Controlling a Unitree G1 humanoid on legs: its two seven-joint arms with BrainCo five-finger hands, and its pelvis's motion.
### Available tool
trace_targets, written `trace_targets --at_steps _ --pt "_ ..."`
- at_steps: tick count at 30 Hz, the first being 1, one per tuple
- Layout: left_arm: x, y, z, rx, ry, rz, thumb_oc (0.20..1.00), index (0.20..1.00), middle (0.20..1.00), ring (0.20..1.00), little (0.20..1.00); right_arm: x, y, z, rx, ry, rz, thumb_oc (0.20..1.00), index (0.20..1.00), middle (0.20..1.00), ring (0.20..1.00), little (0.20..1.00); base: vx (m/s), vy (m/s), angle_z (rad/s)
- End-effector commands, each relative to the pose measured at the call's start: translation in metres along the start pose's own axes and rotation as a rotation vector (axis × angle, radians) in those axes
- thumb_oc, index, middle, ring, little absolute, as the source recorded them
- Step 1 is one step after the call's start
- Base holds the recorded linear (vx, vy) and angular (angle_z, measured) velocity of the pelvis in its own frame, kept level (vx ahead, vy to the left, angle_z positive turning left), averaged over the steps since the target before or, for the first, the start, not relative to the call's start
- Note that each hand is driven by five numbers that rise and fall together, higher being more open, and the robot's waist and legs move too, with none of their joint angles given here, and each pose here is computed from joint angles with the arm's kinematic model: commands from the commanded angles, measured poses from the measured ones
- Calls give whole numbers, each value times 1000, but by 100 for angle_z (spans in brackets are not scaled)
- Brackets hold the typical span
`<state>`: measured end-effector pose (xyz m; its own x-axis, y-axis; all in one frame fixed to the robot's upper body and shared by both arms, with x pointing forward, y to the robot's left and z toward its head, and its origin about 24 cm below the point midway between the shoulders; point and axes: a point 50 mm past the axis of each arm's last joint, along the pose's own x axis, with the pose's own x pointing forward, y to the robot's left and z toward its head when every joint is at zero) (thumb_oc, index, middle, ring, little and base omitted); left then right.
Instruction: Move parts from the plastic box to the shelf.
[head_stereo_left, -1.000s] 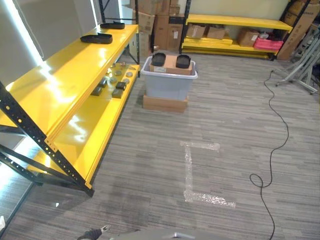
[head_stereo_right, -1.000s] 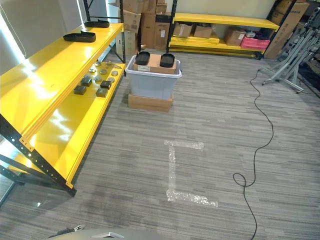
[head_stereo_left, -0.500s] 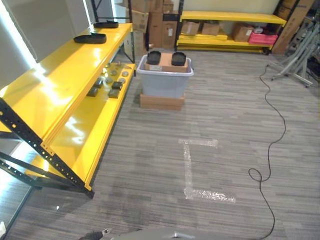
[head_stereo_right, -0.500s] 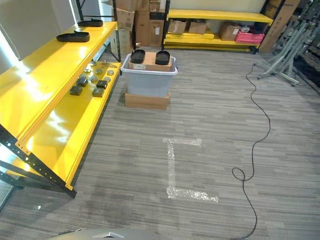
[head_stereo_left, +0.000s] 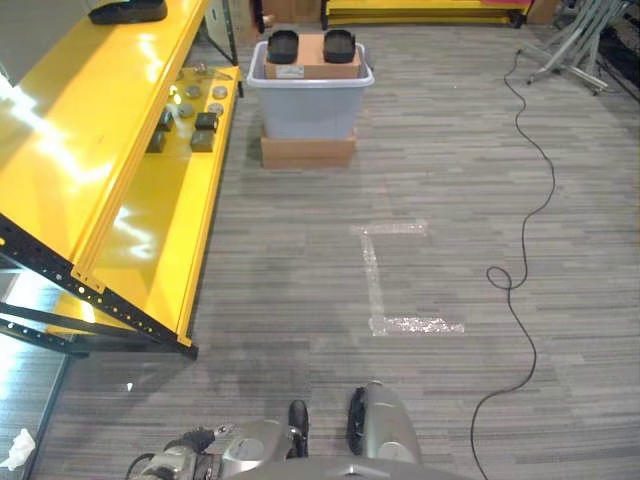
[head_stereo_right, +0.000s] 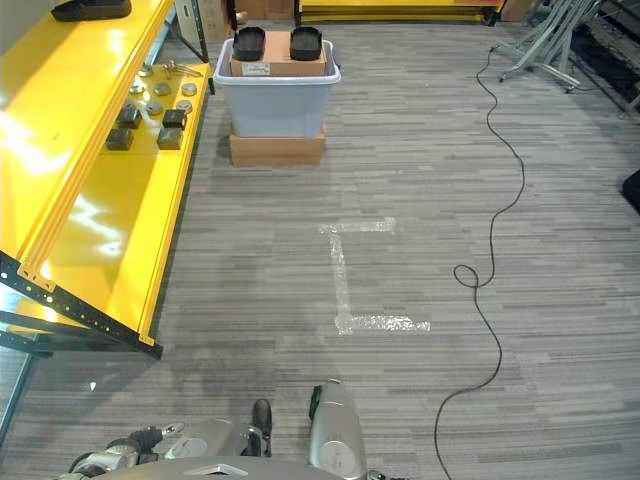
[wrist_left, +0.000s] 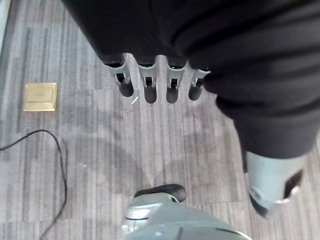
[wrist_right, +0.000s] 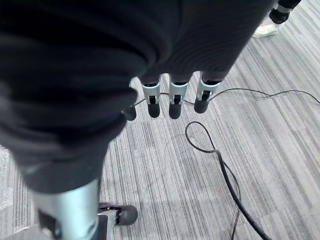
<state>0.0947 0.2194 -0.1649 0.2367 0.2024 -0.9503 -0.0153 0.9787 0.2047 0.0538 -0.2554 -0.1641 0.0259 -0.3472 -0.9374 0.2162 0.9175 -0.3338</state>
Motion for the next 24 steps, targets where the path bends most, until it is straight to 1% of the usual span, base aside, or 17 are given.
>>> trace_targets --at_steps 1,5,7,13,15,17,19,21,24 --pt "0 12 -21 -3 66 36 1000 1000 1000 1000 1000 2 -15 -11 -26 26 -20 1000 1000 1000 1000 1000 546 -286 -4" --pt "-1 16 -30 13 83 50 1000 1000 1000 1000 1000 2 -12 -23 -25 52 -15 1000 1000 1000 1000 1000 497 -233 20" --pt "-1 15 -34 15 90 53 1000 1000 1000 1000 1000 2 -13 -25 -55 53 -14 1000 1000 1000 1000 1000 491 -229 20" --pt "-2 18 -39 -34 100 80 1000 1000 1000 1000 1000 2 -17 -18 -130 39 -35 1000 1000 1000 1000 1000 452 -231 19" --pt "-2 18 -37 -69 88 82 1000 1000 1000 1000 1000 2 -21 -7 -154 8 -51 1000 1000 1000 1000 1000 371 -294 20" --pt "-1 18 -31 -68 75 81 1000 1000 1000 1000 1000 2 -27 -1 -132 1 -74 1000 1000 1000 1000 1000 321 -294 6" --pt "0 17 -16 -61 39 75 1000 1000 1000 1000 1000 1 -37 5 -106 -8 -99 1000 1000 1000 1000 1000 308 -177 -15" --pt "0 16 -10 -82 25 80 1000 1000 1000 1000 1000 1 -38 6 -114 -10 -93 1000 1000 1000 1000 1000 243 -4 46" --pt "0 18 -7 -118 17 101 1000 1000 1000 1000 1000 1 -34 3 -157 -6 -98 1000 1000 1000 1000 1000 468 131 -5"
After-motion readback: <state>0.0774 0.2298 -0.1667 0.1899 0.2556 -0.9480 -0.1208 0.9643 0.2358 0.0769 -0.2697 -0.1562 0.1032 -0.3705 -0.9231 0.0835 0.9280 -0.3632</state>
